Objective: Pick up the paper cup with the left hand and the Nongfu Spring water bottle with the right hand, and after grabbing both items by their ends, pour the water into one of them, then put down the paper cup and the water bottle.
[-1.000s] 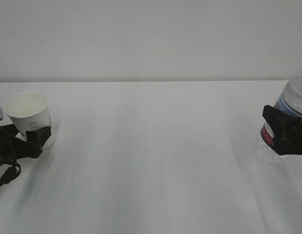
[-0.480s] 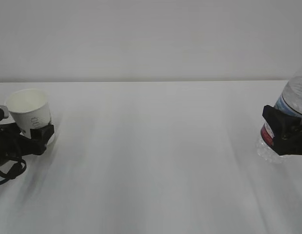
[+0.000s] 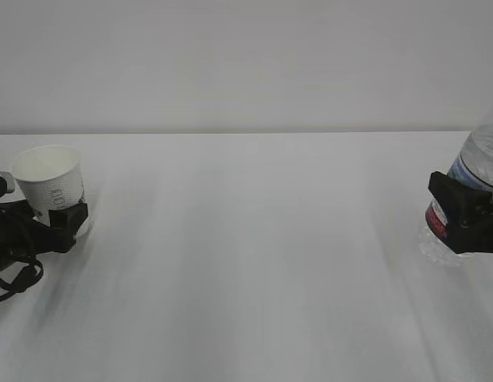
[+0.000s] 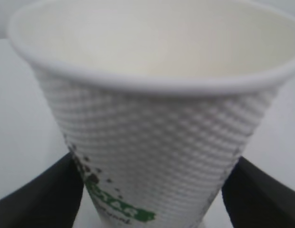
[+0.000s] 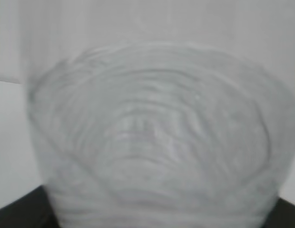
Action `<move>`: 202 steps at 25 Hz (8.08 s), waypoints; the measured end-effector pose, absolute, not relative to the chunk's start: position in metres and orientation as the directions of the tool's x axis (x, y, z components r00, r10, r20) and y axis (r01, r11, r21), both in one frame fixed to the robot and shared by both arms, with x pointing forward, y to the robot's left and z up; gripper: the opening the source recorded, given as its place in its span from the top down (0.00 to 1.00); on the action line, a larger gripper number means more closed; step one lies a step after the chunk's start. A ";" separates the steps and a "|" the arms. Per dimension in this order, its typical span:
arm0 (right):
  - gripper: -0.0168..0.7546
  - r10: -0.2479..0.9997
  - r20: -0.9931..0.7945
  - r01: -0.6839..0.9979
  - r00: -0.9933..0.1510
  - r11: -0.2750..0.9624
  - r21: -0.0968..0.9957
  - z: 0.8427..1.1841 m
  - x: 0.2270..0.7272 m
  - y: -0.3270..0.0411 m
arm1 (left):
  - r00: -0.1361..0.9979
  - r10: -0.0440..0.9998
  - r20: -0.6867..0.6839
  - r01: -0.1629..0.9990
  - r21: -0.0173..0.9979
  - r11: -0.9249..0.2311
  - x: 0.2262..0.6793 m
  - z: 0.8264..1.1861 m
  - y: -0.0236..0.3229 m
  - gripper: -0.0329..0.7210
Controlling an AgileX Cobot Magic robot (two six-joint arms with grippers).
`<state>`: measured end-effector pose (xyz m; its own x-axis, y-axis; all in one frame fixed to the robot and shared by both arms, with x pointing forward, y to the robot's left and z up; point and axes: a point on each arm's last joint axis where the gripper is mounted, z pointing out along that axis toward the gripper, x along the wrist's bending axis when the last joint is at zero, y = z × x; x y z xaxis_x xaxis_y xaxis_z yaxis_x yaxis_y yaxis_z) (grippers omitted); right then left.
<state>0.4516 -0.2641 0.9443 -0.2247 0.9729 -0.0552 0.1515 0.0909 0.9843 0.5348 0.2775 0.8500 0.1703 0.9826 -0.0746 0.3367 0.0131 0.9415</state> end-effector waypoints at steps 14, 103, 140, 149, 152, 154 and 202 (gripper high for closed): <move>0.35 0.973 -0.055 0.151 -0.225 0.091 0.984 0.944 0.452 -0.264 | 0.199 0.977 -0.072 0.336 0.942 0.001 0.534 0.850 0.275 0.22; 0.35 0.961 -0.097 0.167 -0.257 0.143 0.976 0.996 0.397 -0.269 | 0.780 0.617 -0.107 0.178 0.982 -0.055 0.412 0.966 0.211 0.23; 0.35 0.950 -0.117 0.221 -0.290 0.186 0.957 0.998 0.400 -0.267 | 0.910 0.413 -0.024 0.122 0.969 -0.213 0.414 0.974 0.152 0.23; 0.35 0.950 -0.116 0.222 -0.291 0.185 0.957 0.998 0.400 -0.266 | 0.927 0.373 -0.053 0.161 0.951 -0.265 0.427 0.960 0.143 0.23; 0.35 0.949 -0.118 0.222 -0.293 0.188 0.957 0.997 0.400 -0.266 | 0.934 0.354 -0.048 0.154 0.949 -0.276 0.430 0.958 0.140 0.23; 0.35 0.946 -0.123 0.217 -0.299 0.193 0.957 0.999 0.400 -0.266 | 0.939 0.340 -0.049 0.150 0.949 -0.278 0.432 0.958 0.137 0.23; 0.35 0.862 -0.219 0.128 -0.458 0.307 0.943 1.025 0.408 -0.252 | 0.984 0.179 -0.024 0.076 0.954 -0.289 0.419 0.962 0.097 0.23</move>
